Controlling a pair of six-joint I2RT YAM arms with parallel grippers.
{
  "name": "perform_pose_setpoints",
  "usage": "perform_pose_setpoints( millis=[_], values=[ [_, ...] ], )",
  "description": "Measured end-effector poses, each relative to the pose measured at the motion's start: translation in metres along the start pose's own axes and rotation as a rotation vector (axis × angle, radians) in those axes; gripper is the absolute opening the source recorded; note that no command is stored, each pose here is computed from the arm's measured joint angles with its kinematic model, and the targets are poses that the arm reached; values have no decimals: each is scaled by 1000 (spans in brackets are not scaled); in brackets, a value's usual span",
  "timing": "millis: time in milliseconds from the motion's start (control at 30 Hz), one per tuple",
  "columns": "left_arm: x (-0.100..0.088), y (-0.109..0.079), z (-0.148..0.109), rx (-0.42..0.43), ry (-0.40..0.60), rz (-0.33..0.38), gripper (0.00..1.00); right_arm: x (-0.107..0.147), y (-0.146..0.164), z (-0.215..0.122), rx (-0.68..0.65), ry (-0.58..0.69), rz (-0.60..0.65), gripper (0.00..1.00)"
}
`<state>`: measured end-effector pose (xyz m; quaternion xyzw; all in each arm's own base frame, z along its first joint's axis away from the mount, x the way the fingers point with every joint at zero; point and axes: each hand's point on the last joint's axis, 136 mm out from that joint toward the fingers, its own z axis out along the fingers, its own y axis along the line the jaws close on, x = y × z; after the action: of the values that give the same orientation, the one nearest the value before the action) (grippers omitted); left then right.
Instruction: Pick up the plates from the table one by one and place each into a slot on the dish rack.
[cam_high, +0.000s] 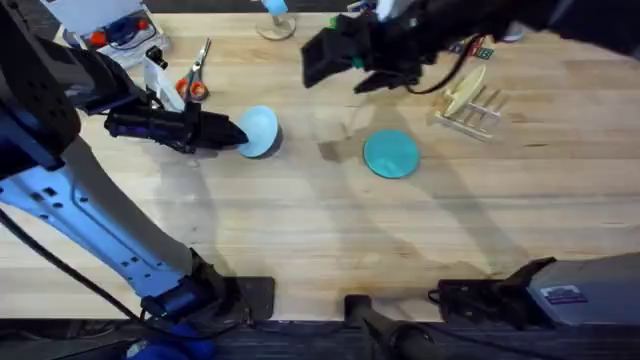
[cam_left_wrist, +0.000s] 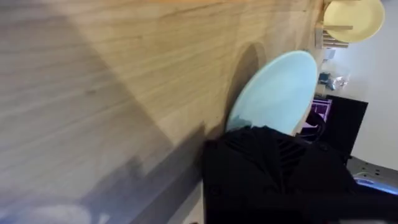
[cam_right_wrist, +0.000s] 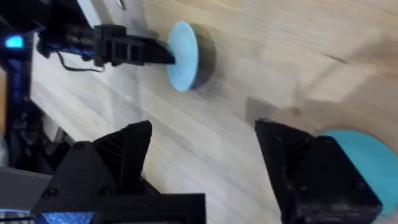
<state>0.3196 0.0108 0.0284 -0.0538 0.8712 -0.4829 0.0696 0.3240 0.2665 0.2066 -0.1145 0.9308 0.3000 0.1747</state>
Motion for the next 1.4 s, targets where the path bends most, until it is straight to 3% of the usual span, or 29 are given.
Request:
perform_pose_setpoints(
  millis=[167,433,633,833,1133,1400],
  values=[
    [0,0,0,0,0,0,40,-7,17,37,-94,12,-35,996],
    [0,0,0,0,0,0,40,8,18,102,-129,104,2,995],
    [0,0,0,0,-1,0,40,12,30,138,-164,104,-8,995],
    [0,0,0,-1,-1,-2,40,20,41,161,-192,112,1,995],
    [0,0,0,-1,-1,-3,40,28,28,190,-178,141,78,991],
    [0,0,0,-1,-1,-3,41,20,30,198,-198,111,121,871]
  ],
)
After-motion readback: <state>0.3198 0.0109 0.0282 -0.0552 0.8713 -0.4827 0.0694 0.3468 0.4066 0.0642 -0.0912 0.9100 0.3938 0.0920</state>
